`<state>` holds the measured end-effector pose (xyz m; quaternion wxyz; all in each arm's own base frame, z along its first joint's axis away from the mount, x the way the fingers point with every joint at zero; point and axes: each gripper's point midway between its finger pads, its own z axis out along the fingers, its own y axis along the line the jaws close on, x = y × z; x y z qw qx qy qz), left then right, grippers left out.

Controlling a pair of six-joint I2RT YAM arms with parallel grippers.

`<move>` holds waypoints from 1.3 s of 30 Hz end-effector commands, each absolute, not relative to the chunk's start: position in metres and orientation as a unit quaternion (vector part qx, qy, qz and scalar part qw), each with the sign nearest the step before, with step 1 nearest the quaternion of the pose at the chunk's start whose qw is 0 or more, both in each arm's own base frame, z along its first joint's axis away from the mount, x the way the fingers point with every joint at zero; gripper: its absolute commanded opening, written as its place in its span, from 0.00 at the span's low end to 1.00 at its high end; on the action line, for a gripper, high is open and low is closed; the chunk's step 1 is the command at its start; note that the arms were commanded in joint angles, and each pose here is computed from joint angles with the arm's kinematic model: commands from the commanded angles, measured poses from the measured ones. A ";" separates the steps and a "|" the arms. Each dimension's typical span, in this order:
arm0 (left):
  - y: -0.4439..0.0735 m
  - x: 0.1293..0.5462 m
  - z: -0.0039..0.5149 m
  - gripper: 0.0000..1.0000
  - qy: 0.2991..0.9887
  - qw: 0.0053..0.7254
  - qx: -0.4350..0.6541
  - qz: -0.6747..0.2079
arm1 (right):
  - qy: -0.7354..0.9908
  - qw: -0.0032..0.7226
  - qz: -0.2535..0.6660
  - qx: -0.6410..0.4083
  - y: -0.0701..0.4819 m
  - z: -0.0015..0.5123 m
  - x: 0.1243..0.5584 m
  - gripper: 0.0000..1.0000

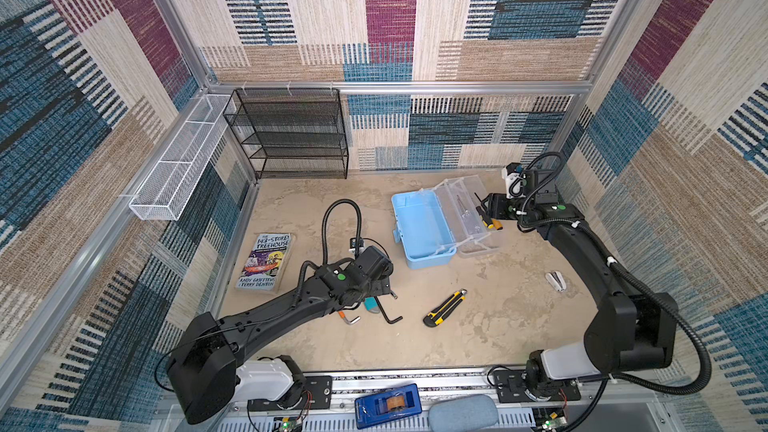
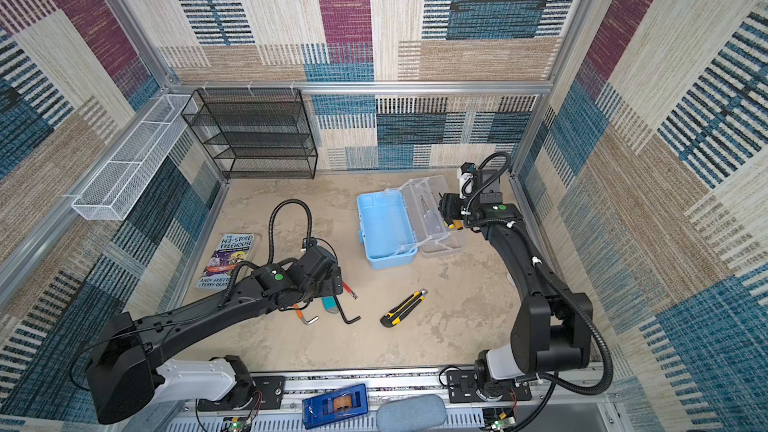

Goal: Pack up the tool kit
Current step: 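Grasp the yellow-and-black utility knife with the left gripper and lift it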

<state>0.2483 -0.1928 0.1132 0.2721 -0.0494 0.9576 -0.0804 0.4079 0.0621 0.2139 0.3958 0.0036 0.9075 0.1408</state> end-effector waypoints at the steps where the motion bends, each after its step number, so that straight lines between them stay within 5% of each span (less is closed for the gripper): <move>1: -0.183 0.246 0.110 0.94 0.958 0.270 -0.068 -0.065 | 0.888 0.422 0.178 0.035 0.073 0.225 0.400 0.69; 17: -0.204 0.241 0.088 0.81 0.982 0.186 -0.006 -0.018 | 0.898 0.376 0.214 0.081 0.094 0.183 0.340 0.74; 29: -0.353 0.224 0.091 0.80 0.923 0.180 0.335 -0.055 | 0.901 0.366 0.208 0.103 0.091 0.165 0.320 0.83; 39: -0.422 0.208 0.071 0.76 0.885 0.154 0.424 -0.120 | 0.899 0.383 0.173 0.121 0.059 0.172 0.325 0.89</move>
